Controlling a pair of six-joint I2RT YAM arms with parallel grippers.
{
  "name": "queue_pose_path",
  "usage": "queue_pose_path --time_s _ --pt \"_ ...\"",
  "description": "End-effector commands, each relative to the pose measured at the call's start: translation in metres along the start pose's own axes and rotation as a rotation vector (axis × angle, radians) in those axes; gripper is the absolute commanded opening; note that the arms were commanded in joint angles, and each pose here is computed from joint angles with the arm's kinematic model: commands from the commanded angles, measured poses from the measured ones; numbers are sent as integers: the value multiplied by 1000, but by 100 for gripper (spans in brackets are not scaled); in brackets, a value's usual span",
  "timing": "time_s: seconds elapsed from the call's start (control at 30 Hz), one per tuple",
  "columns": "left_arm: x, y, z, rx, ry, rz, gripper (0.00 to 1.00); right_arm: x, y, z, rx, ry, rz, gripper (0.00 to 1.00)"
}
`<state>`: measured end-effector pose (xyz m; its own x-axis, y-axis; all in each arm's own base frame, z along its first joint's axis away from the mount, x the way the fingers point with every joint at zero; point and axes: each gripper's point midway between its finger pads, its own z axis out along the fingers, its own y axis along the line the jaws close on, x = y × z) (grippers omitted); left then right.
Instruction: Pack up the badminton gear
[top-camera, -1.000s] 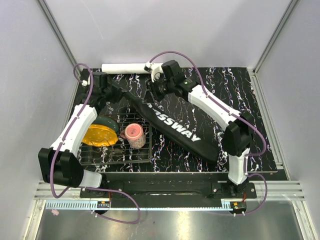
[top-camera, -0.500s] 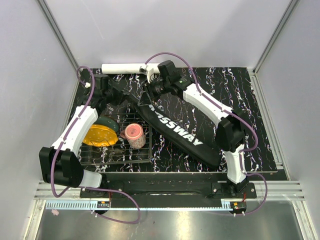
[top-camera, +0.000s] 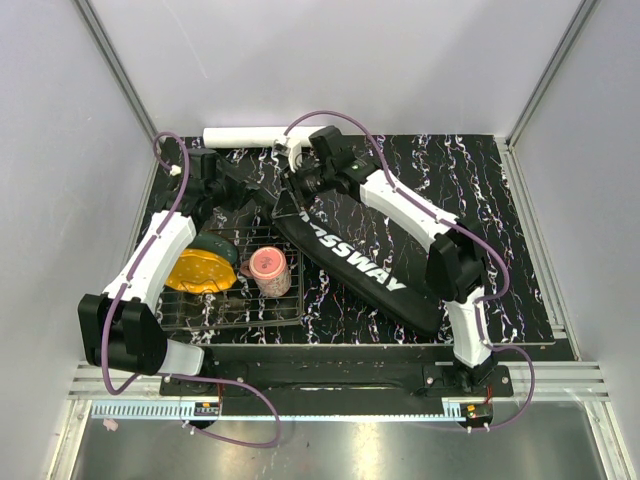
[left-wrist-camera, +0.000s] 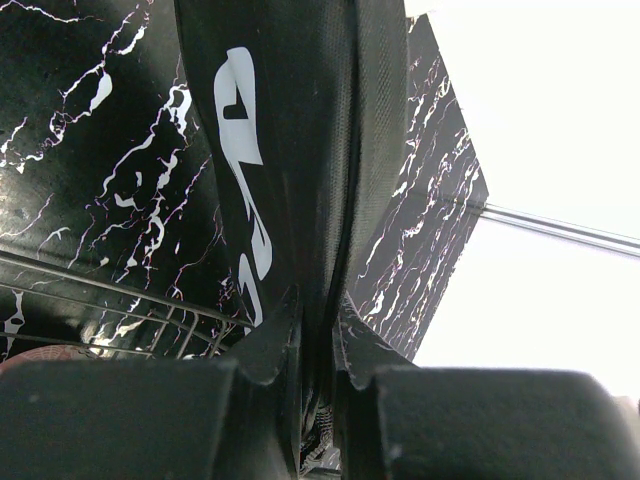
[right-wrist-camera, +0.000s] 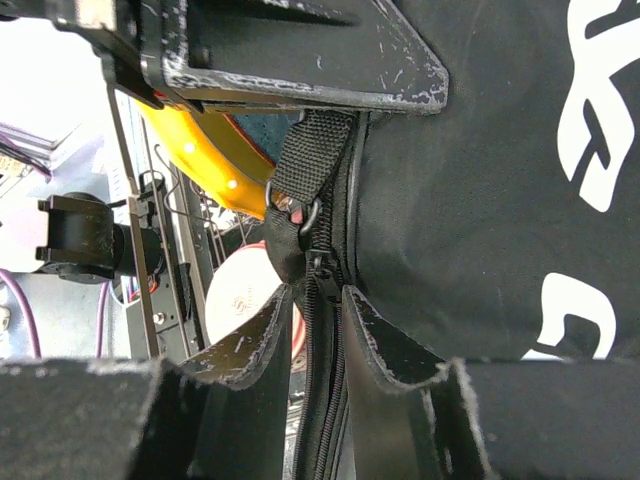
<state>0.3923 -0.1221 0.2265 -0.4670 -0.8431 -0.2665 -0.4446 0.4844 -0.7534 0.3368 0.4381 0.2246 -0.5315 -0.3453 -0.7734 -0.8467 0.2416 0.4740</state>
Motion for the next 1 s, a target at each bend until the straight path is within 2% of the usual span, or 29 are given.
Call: queue_pose_path --time_s 0.0,0.4,0.5,0.6,0.63,0.67,0.8,0.97 --pt "-5 -42 -22 163 -2 -18 0 -2 3 9 -17 -8 -50 31" --pt "-4 -42 -22 166 5 -16 0 -3 -3 16 11 -8 -49 32" --pt "-4 -41 -22 164 -1 -15 0 -4 -3 17 14 -10 -44 27" --pt "-6 -41 -22 160 -11 -7 0 -8 1 14 18 -13 -32 16" --pt "-7 -41 -23 159 -18 -4 0 -9 2 13 22 -15 -22 12" --pt "-9 -40 -23 156 -28 -2 0 -12 3 11 27 -18 -17 1" --pt "-17 -34 -24 122 -76 19 0 -13 6 -1 87 -5 40 0" --pt "-43 -25 -29 56 -223 50 0 -10 1 -19 230 37 182 0"
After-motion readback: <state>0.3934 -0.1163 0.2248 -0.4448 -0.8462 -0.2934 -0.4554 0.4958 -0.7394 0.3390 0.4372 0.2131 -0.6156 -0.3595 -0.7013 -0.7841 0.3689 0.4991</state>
